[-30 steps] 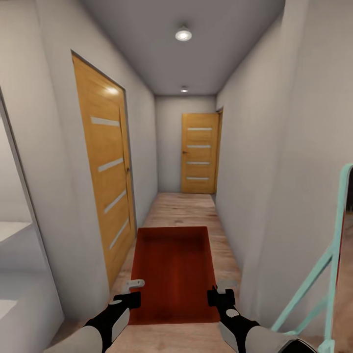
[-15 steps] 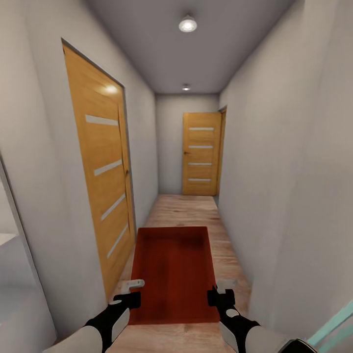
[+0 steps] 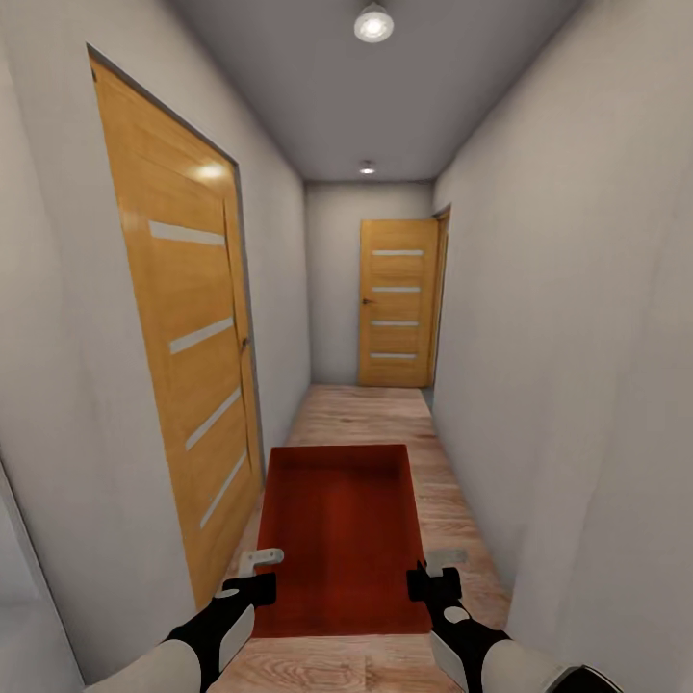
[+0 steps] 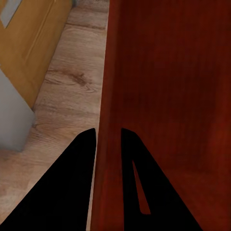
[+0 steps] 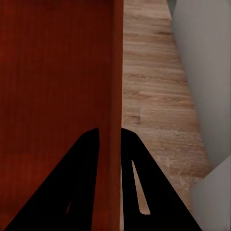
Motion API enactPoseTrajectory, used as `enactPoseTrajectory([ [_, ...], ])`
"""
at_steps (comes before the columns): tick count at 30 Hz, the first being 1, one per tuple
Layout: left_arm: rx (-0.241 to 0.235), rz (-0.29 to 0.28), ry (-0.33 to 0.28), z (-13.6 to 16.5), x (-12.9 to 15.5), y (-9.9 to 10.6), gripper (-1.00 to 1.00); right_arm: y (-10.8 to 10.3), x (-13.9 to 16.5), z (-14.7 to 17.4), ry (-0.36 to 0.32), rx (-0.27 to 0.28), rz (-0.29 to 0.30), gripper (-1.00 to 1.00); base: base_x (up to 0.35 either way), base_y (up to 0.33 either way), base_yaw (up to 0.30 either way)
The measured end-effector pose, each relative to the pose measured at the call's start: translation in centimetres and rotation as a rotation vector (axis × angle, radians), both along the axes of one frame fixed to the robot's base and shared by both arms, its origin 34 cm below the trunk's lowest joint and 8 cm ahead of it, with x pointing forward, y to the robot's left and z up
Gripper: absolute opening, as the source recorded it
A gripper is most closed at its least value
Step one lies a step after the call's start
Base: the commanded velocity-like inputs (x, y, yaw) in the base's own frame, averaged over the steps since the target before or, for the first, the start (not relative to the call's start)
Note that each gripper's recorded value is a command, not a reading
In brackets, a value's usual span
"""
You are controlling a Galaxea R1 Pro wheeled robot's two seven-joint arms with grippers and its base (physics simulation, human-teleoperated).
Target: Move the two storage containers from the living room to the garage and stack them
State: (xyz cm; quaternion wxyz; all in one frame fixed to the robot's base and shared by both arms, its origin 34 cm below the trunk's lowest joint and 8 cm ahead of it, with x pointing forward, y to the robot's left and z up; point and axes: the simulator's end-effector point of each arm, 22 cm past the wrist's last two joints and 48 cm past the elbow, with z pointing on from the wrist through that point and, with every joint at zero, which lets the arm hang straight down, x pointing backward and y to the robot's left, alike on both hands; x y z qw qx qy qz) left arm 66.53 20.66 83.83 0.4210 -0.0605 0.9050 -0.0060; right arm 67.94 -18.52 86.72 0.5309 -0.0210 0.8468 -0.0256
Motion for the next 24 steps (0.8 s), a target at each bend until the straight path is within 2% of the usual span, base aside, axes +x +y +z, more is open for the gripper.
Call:
enactPoseTrajectory([
  [24, 0.000, 0.000, 0.000, 0.00, 0.00, 0.00, -1.00, 0.00, 0.00, 0.00, 0.000, 0.000, 0.000, -1.00, 0.322, 0.000, 0.000],
])
